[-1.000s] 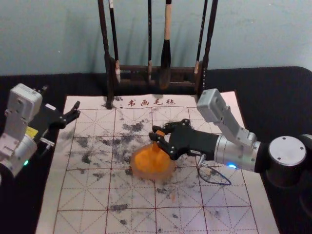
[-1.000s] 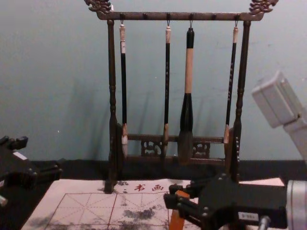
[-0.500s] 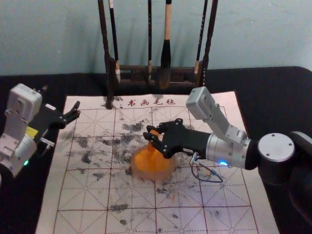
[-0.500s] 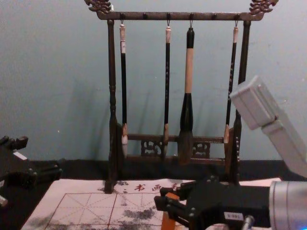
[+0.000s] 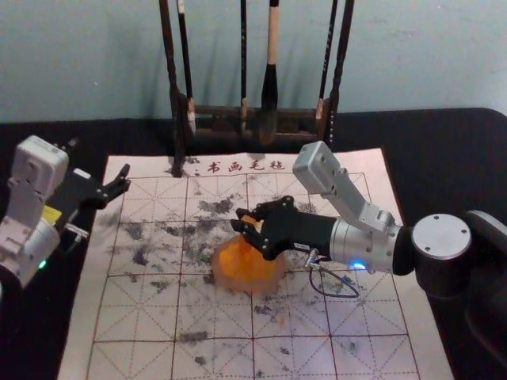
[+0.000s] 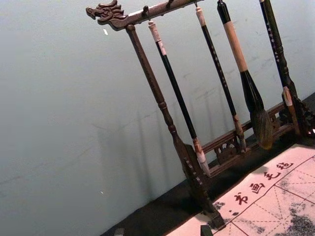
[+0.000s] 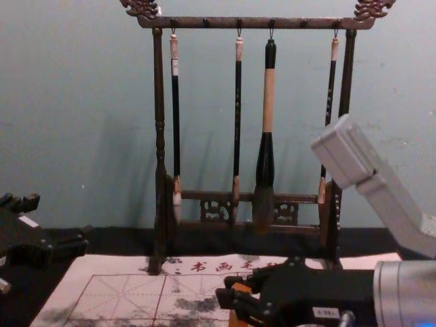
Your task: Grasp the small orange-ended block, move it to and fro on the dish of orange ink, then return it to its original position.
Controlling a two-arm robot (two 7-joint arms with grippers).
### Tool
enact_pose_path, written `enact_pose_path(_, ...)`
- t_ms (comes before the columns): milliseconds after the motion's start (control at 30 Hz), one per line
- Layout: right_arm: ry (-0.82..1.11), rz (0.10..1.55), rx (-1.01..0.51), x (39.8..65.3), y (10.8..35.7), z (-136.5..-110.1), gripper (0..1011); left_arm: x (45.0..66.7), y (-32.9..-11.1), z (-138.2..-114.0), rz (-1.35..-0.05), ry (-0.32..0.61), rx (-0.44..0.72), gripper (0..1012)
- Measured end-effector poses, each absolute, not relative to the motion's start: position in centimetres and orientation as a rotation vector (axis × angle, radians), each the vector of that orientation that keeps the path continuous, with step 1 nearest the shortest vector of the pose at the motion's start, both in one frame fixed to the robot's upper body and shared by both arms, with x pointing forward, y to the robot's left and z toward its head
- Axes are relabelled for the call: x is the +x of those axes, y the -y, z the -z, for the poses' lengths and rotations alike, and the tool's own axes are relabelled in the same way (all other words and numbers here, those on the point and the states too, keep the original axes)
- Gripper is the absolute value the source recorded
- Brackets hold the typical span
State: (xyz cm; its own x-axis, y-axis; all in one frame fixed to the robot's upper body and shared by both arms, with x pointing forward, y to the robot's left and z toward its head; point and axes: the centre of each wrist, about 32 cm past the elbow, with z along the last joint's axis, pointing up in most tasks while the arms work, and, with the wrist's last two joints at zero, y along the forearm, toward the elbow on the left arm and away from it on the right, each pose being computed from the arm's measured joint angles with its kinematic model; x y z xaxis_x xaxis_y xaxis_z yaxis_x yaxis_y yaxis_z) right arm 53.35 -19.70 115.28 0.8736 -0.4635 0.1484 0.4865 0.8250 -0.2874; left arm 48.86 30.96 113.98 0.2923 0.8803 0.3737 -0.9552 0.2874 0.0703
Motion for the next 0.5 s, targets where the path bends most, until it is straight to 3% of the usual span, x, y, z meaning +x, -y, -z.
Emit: enact_pose_path(500, 0.077, 0.513, -0.334, 53.26, 20.13, -115.44, 143, 48.86, -30.97, -113.98, -1.248, 0.285, 0.304, 1001)
